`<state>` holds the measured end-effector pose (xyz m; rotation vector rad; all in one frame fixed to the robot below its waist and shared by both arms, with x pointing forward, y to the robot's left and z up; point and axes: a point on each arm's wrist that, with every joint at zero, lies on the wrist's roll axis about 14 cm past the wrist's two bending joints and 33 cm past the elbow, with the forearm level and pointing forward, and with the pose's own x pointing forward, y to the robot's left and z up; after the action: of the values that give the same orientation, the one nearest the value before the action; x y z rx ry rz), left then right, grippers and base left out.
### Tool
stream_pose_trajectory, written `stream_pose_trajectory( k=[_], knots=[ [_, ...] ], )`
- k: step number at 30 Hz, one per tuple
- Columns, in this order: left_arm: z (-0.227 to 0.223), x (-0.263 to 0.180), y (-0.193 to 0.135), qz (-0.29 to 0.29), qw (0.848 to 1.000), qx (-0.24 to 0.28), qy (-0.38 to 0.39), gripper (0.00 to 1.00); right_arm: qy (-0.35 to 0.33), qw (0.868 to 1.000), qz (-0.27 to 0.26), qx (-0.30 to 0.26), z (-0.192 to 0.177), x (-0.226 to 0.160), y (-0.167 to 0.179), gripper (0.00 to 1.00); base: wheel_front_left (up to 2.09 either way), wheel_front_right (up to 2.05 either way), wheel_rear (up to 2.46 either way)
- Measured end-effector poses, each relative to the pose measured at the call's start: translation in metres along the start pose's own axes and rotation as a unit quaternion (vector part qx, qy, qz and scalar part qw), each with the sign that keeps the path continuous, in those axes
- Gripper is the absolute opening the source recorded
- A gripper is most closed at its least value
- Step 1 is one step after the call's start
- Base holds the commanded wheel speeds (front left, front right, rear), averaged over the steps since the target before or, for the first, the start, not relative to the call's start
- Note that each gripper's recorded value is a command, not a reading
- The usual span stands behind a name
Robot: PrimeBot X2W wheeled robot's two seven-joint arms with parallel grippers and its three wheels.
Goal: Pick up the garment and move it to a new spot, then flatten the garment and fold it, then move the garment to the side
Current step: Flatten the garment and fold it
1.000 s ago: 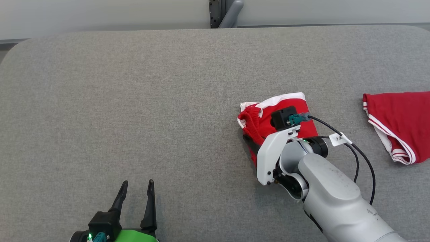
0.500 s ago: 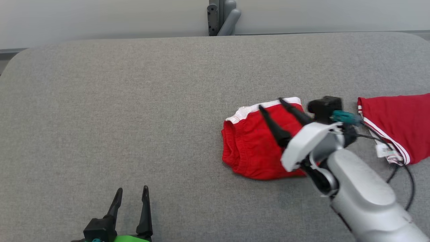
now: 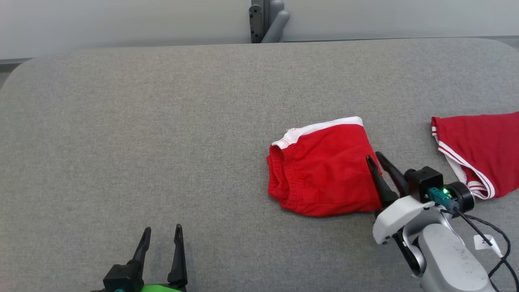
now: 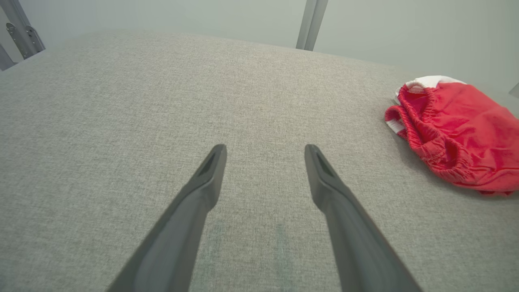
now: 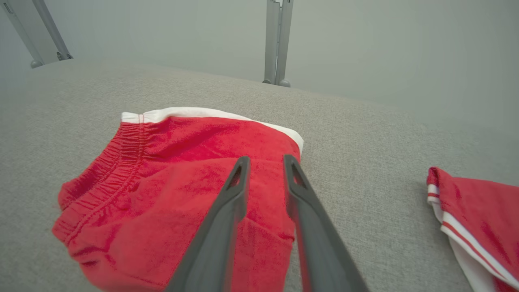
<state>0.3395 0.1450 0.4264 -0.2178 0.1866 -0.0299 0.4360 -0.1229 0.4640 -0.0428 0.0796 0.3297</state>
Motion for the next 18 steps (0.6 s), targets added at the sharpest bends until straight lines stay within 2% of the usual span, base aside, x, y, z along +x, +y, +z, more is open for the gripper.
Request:
stream_pose_trajectory(
  k=[7, 12, 18],
  knots=[
    [0.0, 0.011, -0.002, -0.009, 1.0, 0.007, 0.002, 1.0, 0.017, 0.999, -0.001, 0.028, -0.013, 0.019, 0.018, 0.0, 0.0, 0.0, 0.0],
    [-0.004, 0.019, 0.0, -0.007, 1.0, 0.01, 0.008, 1.0, 0.06, 0.998, 0.011, 0.031, -0.038, 0.037, 0.028, 0.0, 0.0, 0.0, 0.0],
    [-0.007, 0.021, 0.007, 0.002, 1.0, 0.011, 0.015, 1.0, 0.078, 0.995, 0.04, 0.046, -0.044, 0.06, 0.046, 0.0, 0.0, 0.0, 0.0]
  ],
)
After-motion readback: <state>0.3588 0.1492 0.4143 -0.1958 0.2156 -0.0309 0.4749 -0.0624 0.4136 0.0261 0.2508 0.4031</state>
